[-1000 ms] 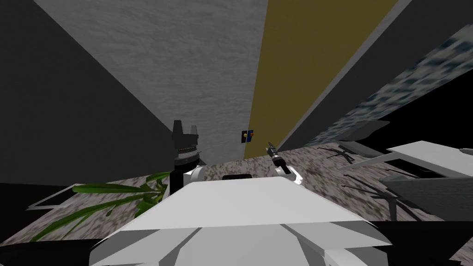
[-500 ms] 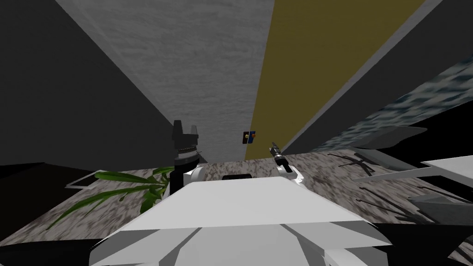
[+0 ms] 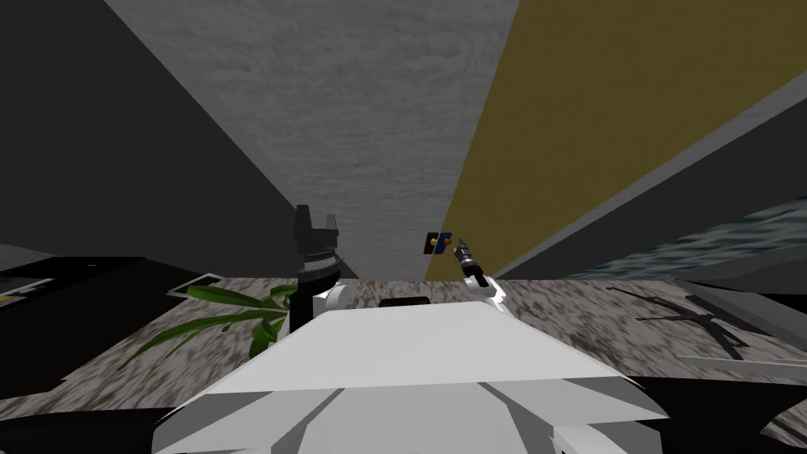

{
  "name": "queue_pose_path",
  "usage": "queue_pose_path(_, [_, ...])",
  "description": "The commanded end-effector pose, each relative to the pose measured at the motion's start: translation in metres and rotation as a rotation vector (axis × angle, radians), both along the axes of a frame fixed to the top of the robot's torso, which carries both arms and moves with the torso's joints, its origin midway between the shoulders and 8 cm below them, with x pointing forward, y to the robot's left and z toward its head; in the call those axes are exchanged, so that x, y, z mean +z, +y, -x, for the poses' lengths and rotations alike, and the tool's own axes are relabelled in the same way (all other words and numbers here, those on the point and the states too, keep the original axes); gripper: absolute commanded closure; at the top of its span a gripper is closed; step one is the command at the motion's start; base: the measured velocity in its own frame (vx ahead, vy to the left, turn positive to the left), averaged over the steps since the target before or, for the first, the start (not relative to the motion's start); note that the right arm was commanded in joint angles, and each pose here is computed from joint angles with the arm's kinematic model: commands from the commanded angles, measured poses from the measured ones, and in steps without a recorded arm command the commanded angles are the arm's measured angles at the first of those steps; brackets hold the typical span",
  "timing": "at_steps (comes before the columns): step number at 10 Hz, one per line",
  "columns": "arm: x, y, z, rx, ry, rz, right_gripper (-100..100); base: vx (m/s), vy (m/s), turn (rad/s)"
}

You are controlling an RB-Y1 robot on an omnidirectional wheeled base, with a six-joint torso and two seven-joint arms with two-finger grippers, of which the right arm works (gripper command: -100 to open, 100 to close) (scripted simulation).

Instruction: Pull the door open

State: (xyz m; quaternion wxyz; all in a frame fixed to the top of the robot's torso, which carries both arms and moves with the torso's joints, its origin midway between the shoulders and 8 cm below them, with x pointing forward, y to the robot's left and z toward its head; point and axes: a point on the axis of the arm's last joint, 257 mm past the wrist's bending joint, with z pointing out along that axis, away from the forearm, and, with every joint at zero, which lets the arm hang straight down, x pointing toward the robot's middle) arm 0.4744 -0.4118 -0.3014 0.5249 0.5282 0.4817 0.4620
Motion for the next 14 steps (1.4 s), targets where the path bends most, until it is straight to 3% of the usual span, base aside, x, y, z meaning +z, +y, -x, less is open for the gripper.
queue_pose_path(1, [0.0,0.0,0.0,0.0,0.0,0.0,-100,0.11,0.069,0.037])
queue_pose_path(2, [0.0,0.0,0.0,0.0,0.0,0.0,100,-0.014,-0.009,-0.034])
queue_pose_path(7, [0.0,0.0,0.0,0.0,0.0,0.0,100,-0.023,-0.014,-0.001])
queue_pose_path(8, [-0.005,-0.016,0.009,-0.023,0.017,0.008,-100,-0.093,-0.047,-0.148])
queue_pose_path(10, [-0.007,-0.02,0.014,-0.029,0.023,0.011,-100,-0.182,-0.056,-0.077])
queue_pose_path(12, [-0.007,-0.015,0.017,-0.017,0.019,0.007,-100,-0.204,0.024,-0.018])
queue_pose_path(14, [-0.001,0.011,0.012,0.028,-0.006,-0.009,-100,-0.181,0.109,0.073])
